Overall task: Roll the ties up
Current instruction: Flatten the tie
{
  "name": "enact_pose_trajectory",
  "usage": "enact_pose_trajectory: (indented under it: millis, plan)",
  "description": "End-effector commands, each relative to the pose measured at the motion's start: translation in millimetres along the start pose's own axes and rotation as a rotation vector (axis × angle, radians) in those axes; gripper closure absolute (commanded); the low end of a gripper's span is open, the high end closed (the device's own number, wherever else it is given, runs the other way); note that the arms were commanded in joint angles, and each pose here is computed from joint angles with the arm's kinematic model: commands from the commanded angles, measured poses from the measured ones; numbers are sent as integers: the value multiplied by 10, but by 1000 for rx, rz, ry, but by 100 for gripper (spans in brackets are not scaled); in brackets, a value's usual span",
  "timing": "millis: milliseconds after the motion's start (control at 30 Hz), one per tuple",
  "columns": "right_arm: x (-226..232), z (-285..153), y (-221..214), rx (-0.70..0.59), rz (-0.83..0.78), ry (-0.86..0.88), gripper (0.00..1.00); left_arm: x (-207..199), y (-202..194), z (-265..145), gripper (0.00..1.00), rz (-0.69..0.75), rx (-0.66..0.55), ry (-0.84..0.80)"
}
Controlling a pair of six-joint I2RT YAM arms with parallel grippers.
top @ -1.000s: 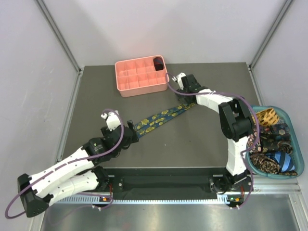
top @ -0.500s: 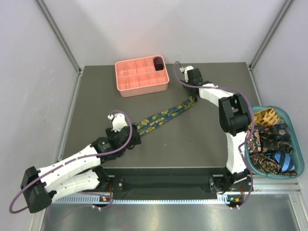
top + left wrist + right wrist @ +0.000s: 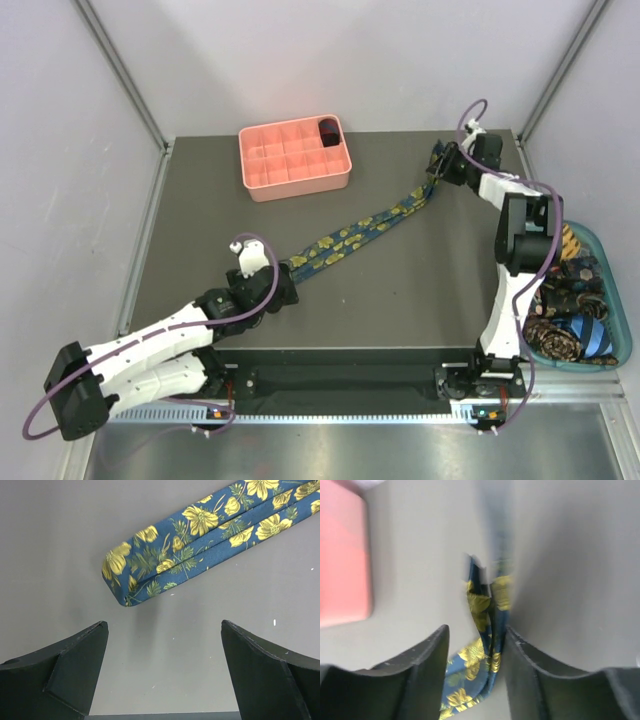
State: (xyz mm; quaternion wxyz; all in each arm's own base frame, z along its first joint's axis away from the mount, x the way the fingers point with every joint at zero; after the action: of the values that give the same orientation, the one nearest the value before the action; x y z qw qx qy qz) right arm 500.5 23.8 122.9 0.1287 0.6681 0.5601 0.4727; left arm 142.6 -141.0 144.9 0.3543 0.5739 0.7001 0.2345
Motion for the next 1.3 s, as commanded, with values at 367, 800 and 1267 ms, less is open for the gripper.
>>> enact_pose_trajectory:
  millis: [367, 800, 1267]
  plan:
    - [-72, -298, 479, -183, 80, -149, 8, -57, 365, -77, 1, -16, -58, 5]
    - [736, -891, -16, -119, -195, -213, 16, 183, 665, 164, 2, -126, 46, -77]
    - [2260, -978, -1704, 210, -452, 190, 35, 270, 581, 218, 18, -143, 84, -105]
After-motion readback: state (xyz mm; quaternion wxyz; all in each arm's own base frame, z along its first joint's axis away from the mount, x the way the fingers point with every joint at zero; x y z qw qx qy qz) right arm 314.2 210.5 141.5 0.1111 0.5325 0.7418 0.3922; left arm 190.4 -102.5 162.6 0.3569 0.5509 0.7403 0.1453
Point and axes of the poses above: each gripper's point midway between its finger pads, its own z axis out along the fingers, its own x axis along the line the jaws close on, y = z × x, the point moved 8 cm from there along -z, back along the fingers
